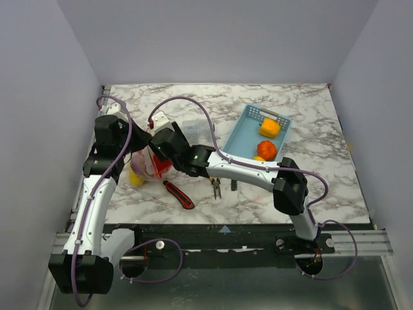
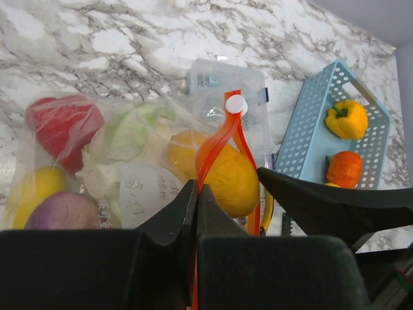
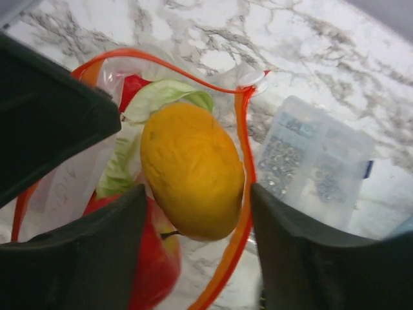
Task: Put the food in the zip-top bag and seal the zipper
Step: Place the fake fruit in the zipper food storage bag.
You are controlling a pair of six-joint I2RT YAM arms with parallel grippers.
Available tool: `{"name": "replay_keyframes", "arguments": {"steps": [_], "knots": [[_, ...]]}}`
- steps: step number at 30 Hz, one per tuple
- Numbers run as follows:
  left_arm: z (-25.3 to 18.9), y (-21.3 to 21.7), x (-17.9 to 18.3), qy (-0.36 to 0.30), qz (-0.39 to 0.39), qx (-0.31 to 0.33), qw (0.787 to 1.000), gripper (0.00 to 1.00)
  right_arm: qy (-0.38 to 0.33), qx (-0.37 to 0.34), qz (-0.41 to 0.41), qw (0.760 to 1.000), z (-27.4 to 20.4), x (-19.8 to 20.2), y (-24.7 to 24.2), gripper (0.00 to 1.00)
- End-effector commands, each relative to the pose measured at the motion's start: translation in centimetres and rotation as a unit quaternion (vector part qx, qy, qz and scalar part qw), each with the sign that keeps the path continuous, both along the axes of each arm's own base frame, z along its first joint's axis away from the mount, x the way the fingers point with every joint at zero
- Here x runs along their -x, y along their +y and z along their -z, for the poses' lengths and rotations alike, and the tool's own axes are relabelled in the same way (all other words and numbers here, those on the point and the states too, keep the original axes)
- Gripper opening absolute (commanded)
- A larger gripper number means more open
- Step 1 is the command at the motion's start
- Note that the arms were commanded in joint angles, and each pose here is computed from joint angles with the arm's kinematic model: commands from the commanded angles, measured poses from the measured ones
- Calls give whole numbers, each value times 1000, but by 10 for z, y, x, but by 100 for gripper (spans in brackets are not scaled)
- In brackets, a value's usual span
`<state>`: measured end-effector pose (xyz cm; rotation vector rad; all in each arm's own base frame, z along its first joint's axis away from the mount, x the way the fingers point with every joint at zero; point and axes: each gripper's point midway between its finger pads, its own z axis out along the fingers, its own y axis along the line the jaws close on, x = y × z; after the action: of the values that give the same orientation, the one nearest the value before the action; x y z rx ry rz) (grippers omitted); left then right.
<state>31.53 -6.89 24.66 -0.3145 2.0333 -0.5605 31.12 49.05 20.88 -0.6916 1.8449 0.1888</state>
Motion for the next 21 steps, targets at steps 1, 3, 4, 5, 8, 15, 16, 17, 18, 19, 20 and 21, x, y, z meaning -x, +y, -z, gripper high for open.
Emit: {"name": "replay_keyframes", "arguments": {"steps": [1,3,4,5,8,15,16,17,18,19,20,21], "knots": [[-12,0,0,-28,-1,2,1000,0,45,-121,-50,990,-16,21,38,73],[-10,2,-2,-26,-6,0,1000,0,58,-161,-61,983,-30,27,46,82],[-8,2,-4,-18,-6,-1,1000,0,65,-173,-60,981,-36,28,46,85],[-8,1,-4,-10,-3,0,1000,0,72,-184,-57,979,-41,30,45,87],[-8,-1,-3,-15,4,5,1000,0,90,-213,-43,972,-53,39,29,91],[-9,1,-4,-15,-3,1,1000,0,113,-275,38,954,-56,49,-27,90],[-8,2,-4,-14,-4,0,1000,0,114,-278,41,953,-53,50,-31,90],[-8,3,-4,-15,-5,0,1000,0,115,-278,46,953,-49,50,-34,89],[-8,3,-4,-16,-7,-1,1000,0,116,-276,53,953,-44,50,-38,87],[-8,3,-4,-16,-7,-1,1000,0,117,-277,60,952,-42,49,-40,83],[-8,4,-4,-16,-7,-2,1000,0,119,-277,64,951,-39,49,-41,80],[-8,4,-4,-16,-8,-3,1000,0,123,-279,67,950,-37,50,-40,76]]}}
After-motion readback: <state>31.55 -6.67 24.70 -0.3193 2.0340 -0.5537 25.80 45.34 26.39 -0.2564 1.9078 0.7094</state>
